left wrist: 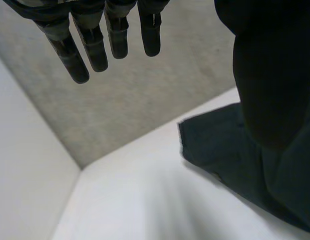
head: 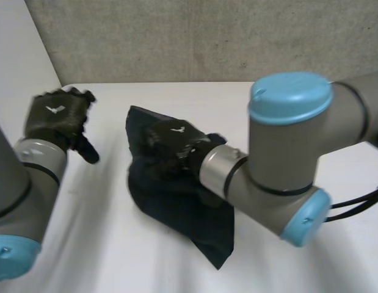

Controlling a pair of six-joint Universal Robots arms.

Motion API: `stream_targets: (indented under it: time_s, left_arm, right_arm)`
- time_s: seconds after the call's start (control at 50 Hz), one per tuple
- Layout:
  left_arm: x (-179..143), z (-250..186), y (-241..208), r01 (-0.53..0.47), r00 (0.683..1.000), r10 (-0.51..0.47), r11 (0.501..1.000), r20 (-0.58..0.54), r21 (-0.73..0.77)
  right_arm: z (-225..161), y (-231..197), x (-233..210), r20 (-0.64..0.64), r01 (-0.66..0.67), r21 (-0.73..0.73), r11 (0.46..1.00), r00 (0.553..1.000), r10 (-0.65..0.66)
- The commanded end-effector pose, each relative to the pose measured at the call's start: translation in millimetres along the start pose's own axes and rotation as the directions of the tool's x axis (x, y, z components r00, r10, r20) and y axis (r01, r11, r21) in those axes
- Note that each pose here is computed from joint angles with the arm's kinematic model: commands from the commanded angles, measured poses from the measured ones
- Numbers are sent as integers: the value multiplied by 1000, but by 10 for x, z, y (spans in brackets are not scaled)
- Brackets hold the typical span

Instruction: Fold the shorts.

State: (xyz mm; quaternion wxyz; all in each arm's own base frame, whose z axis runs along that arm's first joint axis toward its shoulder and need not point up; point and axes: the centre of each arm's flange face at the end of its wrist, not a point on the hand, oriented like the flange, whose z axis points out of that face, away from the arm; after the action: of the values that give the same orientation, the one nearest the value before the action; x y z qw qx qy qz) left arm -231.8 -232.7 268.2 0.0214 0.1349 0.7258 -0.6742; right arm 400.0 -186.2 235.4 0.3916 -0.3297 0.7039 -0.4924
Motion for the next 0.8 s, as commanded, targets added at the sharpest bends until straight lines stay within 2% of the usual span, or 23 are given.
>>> stream_targets:
  time_s: [0.02, 0.14, 0.22, 0.3, 0.36, 0.42, 0.44, 0.5, 0.52, 0.58, 0.68, 0.8]
  left_arm:
    - [-204, 38, -112, 16, 998, -18, 999, 64, 34]
    - [-194, 27, -76, 10, 998, -11, 1000, 58, 20]
    - [-173, 3, -36, 6, 999, -6, 1000, 49, 7]
    - [-130, -24, -4, 3, 999, -2, 1000, 34, -3]
    - [-49, -80, 32, -2, 1000, 2, 1000, 0, -14]
    - [44, -150, 46, 2, 999, -2, 1000, -35, -15]
    - [64, -168, 52, 5, 999, -5, 1000, -43, -17]
    - [86, -193, 68, 11, 999, -12, 1000, -52, -21]
    - [89, -201, 72, 13, 998, -14, 1000, -53, -22]
    - [86, -216, 84, 19, 998, -20, 999, -54, -27]
    - [76, -251, 129, 40, 998, -42, 998, -53, -42]
    - [69, -278, 176, 70, 996, -73, 996, -52, -58]
  right_arm:
    - [279, 274, -85, 91, -70, -21, 997, 993, 71]
    - [224, 108, -101, 99, -9, -39, 999, 995, 13]
    - [2, -272, -68, 57, 116, 3, 993, 992, -116]
    - [-169, -549, 175, -41, 228, 29, 973, 973, -227]
    - [-254, -674, 249, -82, 332, 40, 942, 941, -328]
    - [-257, -639, 266, -85, 451, 15, 893, 890, -448]
    - [-247, -580, 273, -78, 513, -10, 858, 855, -512]
    - [-235, -418, 302, -52, 600, -65, 797, 796, -604]
    - [-231, -283, 300, -20, 652, -98, 752, 754, -656]
    - [-231, -55, 311, 39, 724, -131, 677, 686, -727]
    - [-132, 281, 358, 90, 790, -105, 604, 613, -785]
    - [60, 604, 485, 77, 843, -69, 534, 538, -840]
